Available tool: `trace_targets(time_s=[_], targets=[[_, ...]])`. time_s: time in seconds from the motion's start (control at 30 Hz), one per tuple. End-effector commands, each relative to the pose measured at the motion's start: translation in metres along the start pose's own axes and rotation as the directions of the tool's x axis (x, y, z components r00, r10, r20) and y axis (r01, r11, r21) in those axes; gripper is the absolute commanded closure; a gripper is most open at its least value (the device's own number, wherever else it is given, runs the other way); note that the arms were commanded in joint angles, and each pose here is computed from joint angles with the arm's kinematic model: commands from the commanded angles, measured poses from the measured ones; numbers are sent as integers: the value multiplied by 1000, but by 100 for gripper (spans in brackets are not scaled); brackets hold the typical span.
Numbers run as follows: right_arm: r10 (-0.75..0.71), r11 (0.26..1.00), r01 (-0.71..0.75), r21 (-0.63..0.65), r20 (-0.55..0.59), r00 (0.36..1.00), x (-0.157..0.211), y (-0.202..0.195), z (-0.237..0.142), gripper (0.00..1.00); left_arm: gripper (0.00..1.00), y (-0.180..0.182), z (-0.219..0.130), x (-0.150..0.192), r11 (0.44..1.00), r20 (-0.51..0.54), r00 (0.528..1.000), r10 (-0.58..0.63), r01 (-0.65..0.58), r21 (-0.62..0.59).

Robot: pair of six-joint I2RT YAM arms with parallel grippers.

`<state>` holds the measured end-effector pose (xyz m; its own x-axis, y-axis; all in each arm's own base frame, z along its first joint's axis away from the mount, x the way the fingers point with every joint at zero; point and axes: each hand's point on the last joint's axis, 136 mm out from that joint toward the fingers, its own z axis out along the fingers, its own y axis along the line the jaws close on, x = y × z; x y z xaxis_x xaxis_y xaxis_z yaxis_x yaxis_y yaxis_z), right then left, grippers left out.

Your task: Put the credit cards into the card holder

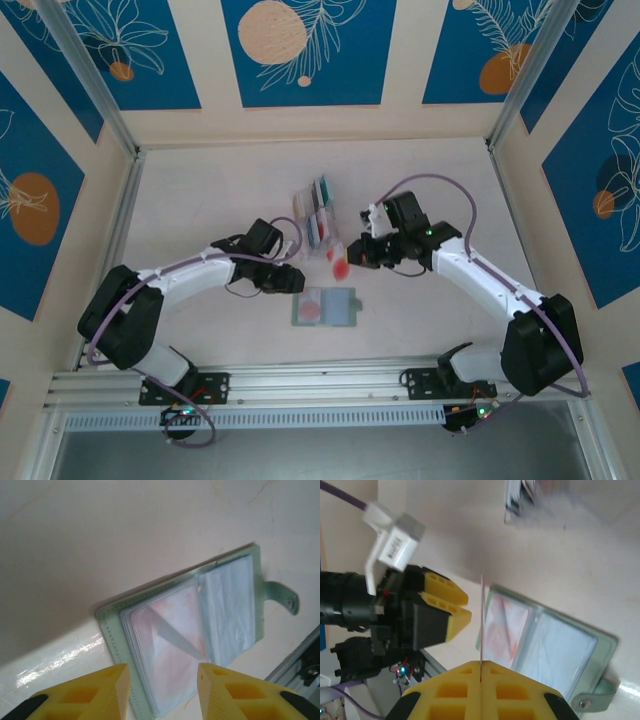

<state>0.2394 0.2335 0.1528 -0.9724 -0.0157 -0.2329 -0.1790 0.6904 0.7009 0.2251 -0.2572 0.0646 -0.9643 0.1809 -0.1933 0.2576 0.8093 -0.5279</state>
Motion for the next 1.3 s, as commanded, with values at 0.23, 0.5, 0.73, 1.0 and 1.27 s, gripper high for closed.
trace_targets(time_s=[0.23,0.5,0.73,1.0,1.27], targets=[[81,992,-91,-89,-112,990,47,-12,36,100,60,18,20,13,991,-52,998,28,-34,-128],[73,993,-85,-79,-144,987,55,-29,56,100,62,27,34,21,986,-93,996,15,-30,-162],[69,992,-87,-91,-186,980,60,-38,71,100,65,37,38,33,981,-119,993,2,-25,-191],[85,990,-107,-93,-211,974,66,-44,79,100,66,41,42,43,980,-136,991,-11,-16,-197],[90,989,-113,-91,-229,969,66,-47,86,100,66,38,45,46,982,-139,990,-7,-19,-189]])
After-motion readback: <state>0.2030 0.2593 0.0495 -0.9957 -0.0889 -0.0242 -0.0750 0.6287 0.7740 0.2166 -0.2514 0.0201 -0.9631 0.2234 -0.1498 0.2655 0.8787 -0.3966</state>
